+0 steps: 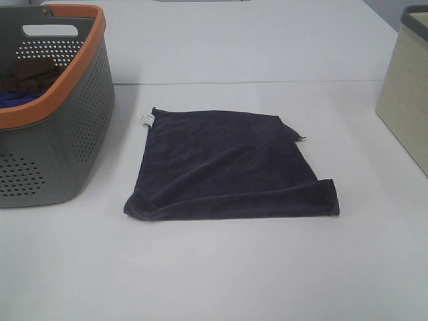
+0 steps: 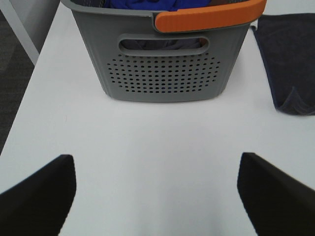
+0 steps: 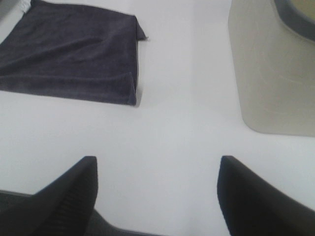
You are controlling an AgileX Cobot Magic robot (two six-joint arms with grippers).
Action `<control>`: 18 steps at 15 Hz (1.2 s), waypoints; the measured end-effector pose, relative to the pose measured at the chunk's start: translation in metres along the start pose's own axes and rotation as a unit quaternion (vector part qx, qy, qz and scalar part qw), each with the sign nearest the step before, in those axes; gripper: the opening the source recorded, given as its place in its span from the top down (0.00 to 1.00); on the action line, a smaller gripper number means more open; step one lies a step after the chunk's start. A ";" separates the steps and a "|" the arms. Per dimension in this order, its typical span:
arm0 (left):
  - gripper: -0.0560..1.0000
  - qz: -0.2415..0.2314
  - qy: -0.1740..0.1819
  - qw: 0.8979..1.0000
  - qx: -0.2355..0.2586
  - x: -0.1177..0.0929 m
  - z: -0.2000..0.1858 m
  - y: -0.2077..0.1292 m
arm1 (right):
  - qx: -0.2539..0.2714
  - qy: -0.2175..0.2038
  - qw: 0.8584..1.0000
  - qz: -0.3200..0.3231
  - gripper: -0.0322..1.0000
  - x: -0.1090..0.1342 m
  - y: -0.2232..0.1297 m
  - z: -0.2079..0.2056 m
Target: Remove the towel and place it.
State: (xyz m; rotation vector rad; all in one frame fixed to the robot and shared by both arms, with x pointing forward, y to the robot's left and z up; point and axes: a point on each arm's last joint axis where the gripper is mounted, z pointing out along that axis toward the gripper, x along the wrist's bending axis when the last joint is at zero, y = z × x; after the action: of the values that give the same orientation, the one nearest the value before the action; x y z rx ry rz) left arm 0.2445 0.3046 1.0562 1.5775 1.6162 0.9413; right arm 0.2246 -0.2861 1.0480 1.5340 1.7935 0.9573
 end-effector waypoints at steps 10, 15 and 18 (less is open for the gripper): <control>0.15 0.004 -0.012 0.999 -0.034 -0.002 -0.007 -0.009 | -0.018 -0.039 0.998 0.045 0.37 -0.007 -0.001 0.004; 0.15 -0.002 -0.021 0.999 -0.034 -0.004 -0.007 -0.009 | -0.018 -0.039 0.998 0.044 0.37 -0.007 -0.001 0.004; 0.15 -0.003 -0.024 0.999 -0.034 -0.004 -0.007 -0.009 | -0.018 -0.039 0.998 0.042 0.37 -0.007 -0.001 0.004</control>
State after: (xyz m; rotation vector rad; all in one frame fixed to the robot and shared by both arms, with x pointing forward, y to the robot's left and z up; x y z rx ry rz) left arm 0.2339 0.3003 1.0525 1.5369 1.5391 0.9398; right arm 0.2279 -0.2930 1.0446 1.6131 1.6612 0.9515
